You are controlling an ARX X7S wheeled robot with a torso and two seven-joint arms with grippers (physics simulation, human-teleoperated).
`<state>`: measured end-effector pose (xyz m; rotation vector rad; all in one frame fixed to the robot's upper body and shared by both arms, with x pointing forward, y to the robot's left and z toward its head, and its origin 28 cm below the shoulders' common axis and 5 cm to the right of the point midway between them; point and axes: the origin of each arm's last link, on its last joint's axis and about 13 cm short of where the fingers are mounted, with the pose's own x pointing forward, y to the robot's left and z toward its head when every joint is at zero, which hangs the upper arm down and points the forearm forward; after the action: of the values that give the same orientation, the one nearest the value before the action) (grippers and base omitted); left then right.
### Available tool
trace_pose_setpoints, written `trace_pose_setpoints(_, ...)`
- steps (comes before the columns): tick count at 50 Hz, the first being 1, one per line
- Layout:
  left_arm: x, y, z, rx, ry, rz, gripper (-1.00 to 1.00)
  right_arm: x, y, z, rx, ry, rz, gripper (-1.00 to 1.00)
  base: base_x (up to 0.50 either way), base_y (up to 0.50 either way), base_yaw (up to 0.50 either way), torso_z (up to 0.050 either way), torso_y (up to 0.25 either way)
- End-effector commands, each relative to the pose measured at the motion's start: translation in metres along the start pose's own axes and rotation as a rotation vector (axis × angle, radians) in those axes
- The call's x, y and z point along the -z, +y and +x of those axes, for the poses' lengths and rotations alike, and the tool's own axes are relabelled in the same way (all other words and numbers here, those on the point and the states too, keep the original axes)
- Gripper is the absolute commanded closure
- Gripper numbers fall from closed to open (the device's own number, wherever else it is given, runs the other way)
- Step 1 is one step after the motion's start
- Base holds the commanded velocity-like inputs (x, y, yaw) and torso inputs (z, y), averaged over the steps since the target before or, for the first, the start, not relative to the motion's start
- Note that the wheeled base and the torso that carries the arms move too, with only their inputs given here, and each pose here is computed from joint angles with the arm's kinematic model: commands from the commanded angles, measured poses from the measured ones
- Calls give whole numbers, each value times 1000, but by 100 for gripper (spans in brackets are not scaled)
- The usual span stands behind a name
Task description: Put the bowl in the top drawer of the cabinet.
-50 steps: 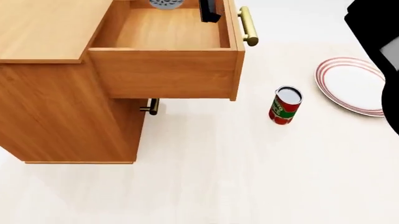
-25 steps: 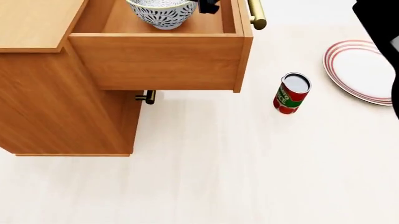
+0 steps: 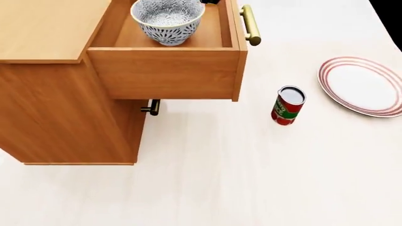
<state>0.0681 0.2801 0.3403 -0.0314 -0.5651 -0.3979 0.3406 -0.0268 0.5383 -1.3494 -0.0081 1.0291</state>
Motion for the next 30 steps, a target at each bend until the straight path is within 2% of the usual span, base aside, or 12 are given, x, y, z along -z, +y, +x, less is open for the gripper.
trace_pose_setpoints(1,2,1,0,-2,-2,-4,-100,0,-4,-8,19,-53,1,-100,0,0,0,0,232)
trace_pose_setpoints(4,4,1,1,-3,-1,-6,-100,5,0,-8,30,-70,2,-100,0,0,0,0,234)
trace_pose_setpoints(9,4,1,1,-4,-1,-7,-100,17,19,-15,78,-113,28,-100,0,0,0,0,248)
trace_pose_setpoints(18,5,1,0,-7,4,-7,-100,37,75,-32,204,-210,87,-100,0,0,0,0,250)
trace_pose_setpoints(26,6,1,0,-10,10,-9,-100,51,128,-50,339,-233,153,-100,0,0,0,0,250)
trace_pose_setpoints(30,7,1,1,-9,12,-10,-100,58,149,-60,405,-241,205,-100,0,0,0,0,250)
